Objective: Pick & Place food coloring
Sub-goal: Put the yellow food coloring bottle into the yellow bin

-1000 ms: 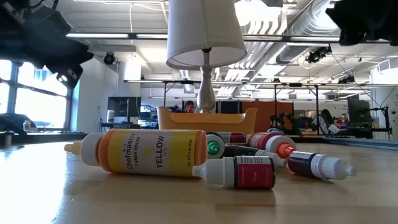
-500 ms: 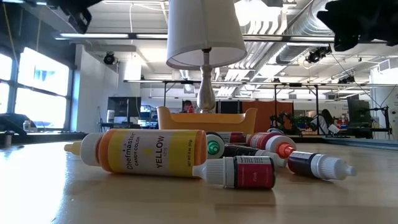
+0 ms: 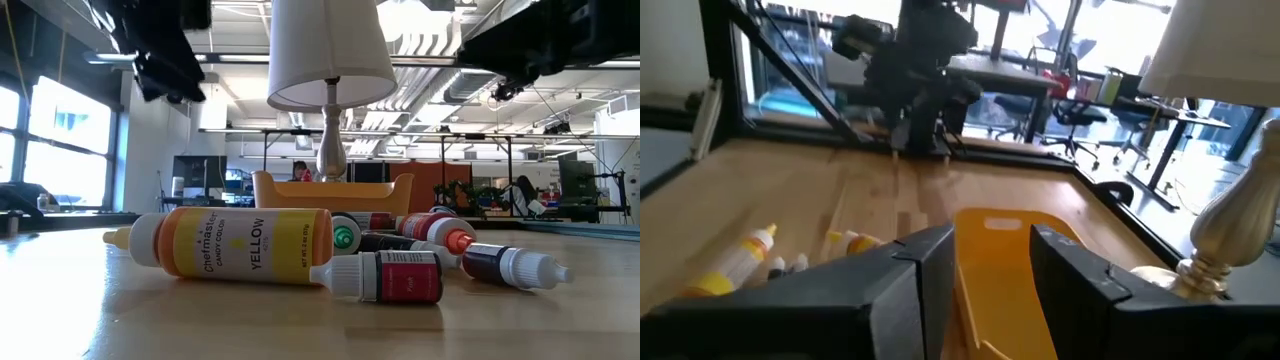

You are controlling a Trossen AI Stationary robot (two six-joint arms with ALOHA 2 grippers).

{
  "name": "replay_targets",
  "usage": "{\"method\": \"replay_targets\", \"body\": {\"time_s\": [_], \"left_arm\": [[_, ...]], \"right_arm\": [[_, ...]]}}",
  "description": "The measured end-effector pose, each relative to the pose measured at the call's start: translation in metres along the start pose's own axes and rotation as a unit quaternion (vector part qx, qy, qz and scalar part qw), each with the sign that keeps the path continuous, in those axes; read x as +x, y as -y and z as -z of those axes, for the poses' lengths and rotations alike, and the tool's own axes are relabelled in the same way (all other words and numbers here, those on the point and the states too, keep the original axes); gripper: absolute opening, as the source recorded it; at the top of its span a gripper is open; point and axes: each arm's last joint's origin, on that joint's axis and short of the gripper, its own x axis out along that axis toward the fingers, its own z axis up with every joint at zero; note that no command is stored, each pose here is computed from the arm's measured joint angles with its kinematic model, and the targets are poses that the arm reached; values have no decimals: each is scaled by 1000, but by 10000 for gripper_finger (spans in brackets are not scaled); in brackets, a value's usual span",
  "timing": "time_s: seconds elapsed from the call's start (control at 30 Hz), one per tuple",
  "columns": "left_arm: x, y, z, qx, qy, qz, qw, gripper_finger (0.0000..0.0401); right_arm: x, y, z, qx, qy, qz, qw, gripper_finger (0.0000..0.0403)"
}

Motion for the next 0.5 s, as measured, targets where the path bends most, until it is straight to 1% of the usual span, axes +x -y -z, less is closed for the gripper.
{"method": "replay_targets", "body": {"time_s": [0.07, 0.13, 0.2, 0.27, 0.37, 0.43, 0.5], "left_arm": [[15, 0, 4, -50, -40, -5, 998, 147], [31, 0, 8, -76, -72, -13, 994, 147], [45, -2, 12, -84, -98, -29, 991, 147], [58, -3, 16, -90, -120, -33, 988, 147], [74, -3, 21, -116, -149, -28, 982, 147], [83, -1, 22, -131, -151, -14, 980, 147], [86, 2, 25, -143, -155, -16, 977, 147]], "right_arm": [[5, -3, -1, -6, -8, 1, 1000, 124], [8, -5, -2, -11, -12, 0, 1000, 124], [10, -6, -2, -33, -16, 0, 999, 124], [11, -7, -1, -50, -20, 0, 999, 124], [11, -7, 0, -54, -23, 7, 998, 124], [11, -6, 0, -55, -25, 14, 998, 124], [11, -5, 0, -55, -26, 25, 998, 124]]}}
